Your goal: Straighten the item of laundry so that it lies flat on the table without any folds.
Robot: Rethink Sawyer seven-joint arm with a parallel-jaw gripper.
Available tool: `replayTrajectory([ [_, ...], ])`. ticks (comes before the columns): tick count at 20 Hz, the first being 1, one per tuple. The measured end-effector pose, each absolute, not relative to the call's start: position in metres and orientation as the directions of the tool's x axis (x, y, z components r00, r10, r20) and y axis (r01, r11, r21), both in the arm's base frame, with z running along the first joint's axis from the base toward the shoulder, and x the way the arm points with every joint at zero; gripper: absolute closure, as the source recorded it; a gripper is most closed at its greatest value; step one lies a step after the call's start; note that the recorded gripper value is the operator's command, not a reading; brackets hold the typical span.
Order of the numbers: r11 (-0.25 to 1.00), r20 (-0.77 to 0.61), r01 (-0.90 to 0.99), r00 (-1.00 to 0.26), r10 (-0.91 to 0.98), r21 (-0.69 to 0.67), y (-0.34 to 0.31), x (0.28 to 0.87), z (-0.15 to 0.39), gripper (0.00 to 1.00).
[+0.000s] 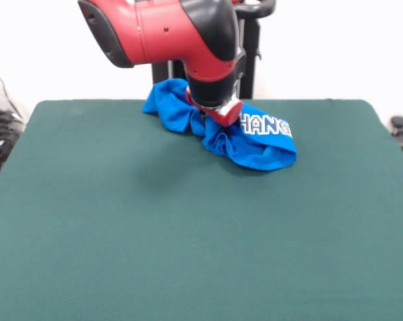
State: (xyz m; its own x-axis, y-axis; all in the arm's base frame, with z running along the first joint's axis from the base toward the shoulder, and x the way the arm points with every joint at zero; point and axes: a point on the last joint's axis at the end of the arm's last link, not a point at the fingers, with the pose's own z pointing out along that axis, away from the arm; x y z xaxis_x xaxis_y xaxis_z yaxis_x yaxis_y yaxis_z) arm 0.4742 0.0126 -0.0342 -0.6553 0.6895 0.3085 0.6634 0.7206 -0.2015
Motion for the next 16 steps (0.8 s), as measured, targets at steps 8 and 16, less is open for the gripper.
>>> replayTrajectory([
  [8,0.716,0.274,0.67,-0.664,0.696,-0.194,0.006,0.485,-0.022,0.0],
  [16,0.713,0.239,0.676,-0.673,0.7,-0.185,-0.001,0.496,-0.008,0.0],
])
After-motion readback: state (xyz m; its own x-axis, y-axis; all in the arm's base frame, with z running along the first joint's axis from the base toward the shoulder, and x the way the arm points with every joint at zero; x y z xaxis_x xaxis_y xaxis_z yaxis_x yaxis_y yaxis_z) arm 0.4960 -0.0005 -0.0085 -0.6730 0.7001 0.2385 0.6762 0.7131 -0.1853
